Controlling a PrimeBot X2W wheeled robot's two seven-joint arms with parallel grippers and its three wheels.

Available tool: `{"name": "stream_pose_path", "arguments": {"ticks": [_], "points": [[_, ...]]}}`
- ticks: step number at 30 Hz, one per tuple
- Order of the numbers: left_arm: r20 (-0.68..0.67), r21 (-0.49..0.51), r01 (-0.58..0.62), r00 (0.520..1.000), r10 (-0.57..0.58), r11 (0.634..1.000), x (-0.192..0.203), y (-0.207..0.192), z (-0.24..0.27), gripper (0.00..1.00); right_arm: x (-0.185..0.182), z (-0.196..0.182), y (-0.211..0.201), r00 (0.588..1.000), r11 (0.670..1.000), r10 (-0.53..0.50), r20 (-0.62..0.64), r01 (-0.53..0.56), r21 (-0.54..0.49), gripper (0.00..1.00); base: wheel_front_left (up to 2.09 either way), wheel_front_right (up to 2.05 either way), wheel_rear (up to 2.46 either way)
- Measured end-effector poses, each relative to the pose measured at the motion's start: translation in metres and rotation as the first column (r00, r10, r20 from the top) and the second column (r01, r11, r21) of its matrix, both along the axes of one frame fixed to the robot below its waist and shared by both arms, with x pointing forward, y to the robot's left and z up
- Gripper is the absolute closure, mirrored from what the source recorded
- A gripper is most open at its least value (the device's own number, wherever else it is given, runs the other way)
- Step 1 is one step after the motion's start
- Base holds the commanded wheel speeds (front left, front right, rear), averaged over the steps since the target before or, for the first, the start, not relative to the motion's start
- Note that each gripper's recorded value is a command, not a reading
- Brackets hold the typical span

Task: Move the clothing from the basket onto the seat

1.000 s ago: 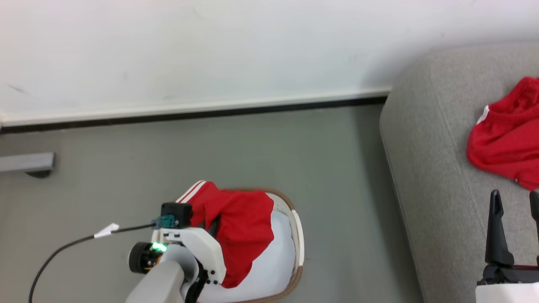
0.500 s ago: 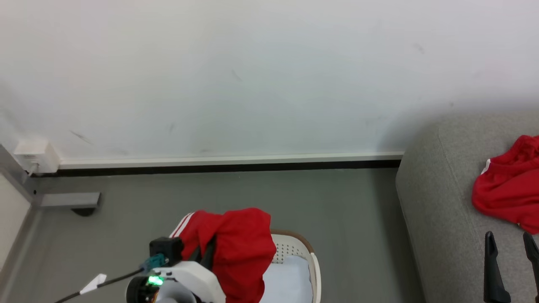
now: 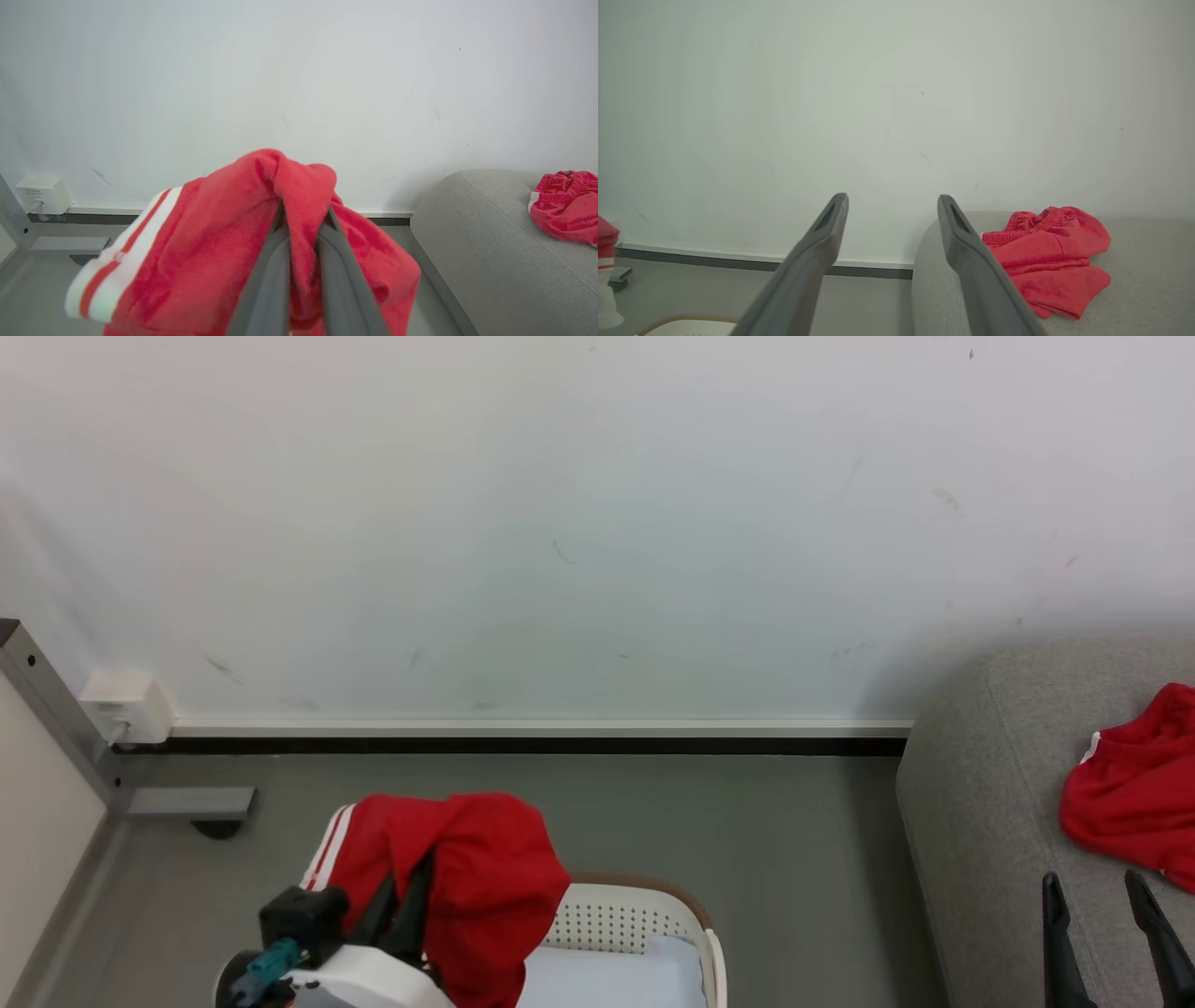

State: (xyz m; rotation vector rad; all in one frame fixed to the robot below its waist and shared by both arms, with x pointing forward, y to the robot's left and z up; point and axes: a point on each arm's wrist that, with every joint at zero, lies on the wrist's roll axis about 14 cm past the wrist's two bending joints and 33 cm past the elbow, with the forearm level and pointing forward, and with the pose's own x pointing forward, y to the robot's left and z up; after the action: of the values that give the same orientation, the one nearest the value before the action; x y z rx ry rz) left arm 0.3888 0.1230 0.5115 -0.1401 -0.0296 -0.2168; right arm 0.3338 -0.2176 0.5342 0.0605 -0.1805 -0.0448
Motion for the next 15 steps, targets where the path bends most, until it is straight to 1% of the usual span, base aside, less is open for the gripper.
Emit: {"name": "stream_pose_path", "arguments": {"ticks": [4, 8, 11, 15], "points": [[0.063, -0.010, 0.010, 0.998, -0.010, 1.000, -0.001, -0.001, 0.020, 1.00, 0.002, 0.003, 0.010, 1.000, 1.000, 0.029, 0.006, -0.029, -0.012, 0.00, 0.00, 0.00, 0.00], [0.093, -0.015, 0.067, 0.993, -0.065, 0.998, -0.002, -0.017, 0.033, 1.00, 0.006, 0.004, 0.032, 0.994, 0.994, 0.107, 0.008, -0.106, -0.032, 0.00, 0.00, 0.00, 0.00], [0.113, -0.023, 0.112, 0.988, -0.109, 0.993, -0.001, -0.032, 0.046, 1.00, 0.010, 0.011, 0.057, 0.982, 0.981, 0.188, 0.026, -0.187, -0.048, 0.00, 0.00, 0.00, 0.00], [0.146, -0.046, 0.177, 0.975, -0.168, 0.983, 0.001, -0.057, 0.065, 1.00, 0.014, 0.020, 0.089, 0.956, 0.955, 0.291, 0.050, -0.287, -0.071, 0.00, 0.00, 0.00, 0.00]]}}
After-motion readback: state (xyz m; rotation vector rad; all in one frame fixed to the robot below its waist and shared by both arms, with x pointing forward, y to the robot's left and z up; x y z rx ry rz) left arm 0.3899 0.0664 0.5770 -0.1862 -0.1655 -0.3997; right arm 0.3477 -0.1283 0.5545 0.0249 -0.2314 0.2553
